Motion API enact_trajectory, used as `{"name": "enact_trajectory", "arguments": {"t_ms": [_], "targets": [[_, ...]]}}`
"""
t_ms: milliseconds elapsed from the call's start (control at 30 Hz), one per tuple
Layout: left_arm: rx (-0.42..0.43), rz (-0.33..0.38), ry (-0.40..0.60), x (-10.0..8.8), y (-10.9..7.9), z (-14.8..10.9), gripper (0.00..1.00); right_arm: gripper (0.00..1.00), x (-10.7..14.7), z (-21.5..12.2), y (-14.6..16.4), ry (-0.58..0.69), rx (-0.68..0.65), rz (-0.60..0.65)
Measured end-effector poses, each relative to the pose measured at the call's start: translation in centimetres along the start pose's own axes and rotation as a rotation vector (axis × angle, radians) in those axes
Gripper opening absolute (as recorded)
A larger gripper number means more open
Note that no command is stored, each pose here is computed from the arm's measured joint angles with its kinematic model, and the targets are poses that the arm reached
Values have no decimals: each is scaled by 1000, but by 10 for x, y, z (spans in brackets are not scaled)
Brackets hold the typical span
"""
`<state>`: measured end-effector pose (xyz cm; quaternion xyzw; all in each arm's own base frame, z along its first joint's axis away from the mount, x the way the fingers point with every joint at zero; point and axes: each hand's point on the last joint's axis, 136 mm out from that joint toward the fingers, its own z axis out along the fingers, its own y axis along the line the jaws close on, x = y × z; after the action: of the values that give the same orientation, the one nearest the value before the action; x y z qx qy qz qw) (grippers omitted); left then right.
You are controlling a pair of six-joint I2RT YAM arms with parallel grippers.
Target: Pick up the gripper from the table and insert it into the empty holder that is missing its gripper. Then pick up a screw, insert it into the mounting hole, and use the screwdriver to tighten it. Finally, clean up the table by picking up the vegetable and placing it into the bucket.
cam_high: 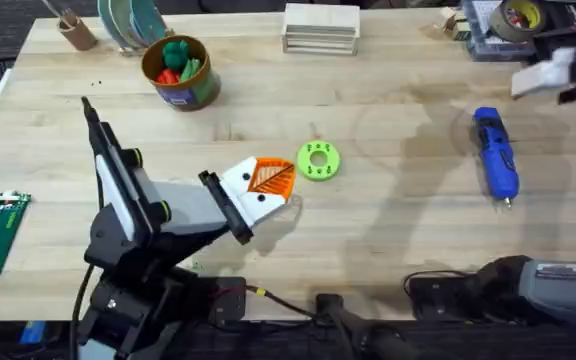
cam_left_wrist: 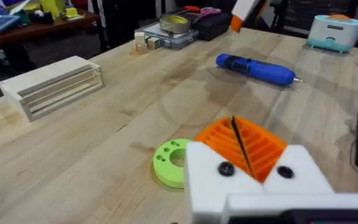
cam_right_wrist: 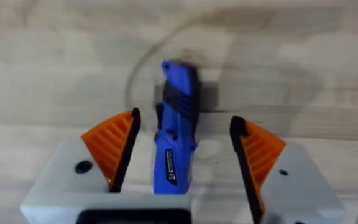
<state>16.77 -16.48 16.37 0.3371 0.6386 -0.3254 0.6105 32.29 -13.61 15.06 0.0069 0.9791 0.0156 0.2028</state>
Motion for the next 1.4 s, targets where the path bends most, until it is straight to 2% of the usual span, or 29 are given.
{"name": "enact_trajectory", "arguments": {"t_ms": [133,467,867,1133,1400], "targets": [[0,0,0,0,0,0,7,940,19,28,2,114,-59,-24],[0,0,0,0,0,0,7,940,36,72,1,228,-123,-30],[0,0,0,0,0,0,7,940,36,80,8,239,-138,-71],[0,0,0,0,0,0,7,939,48,95,10,288,-165,-62],[0,0,0,0,0,0,7,939,48,100,7,259,-136,-72]]}}
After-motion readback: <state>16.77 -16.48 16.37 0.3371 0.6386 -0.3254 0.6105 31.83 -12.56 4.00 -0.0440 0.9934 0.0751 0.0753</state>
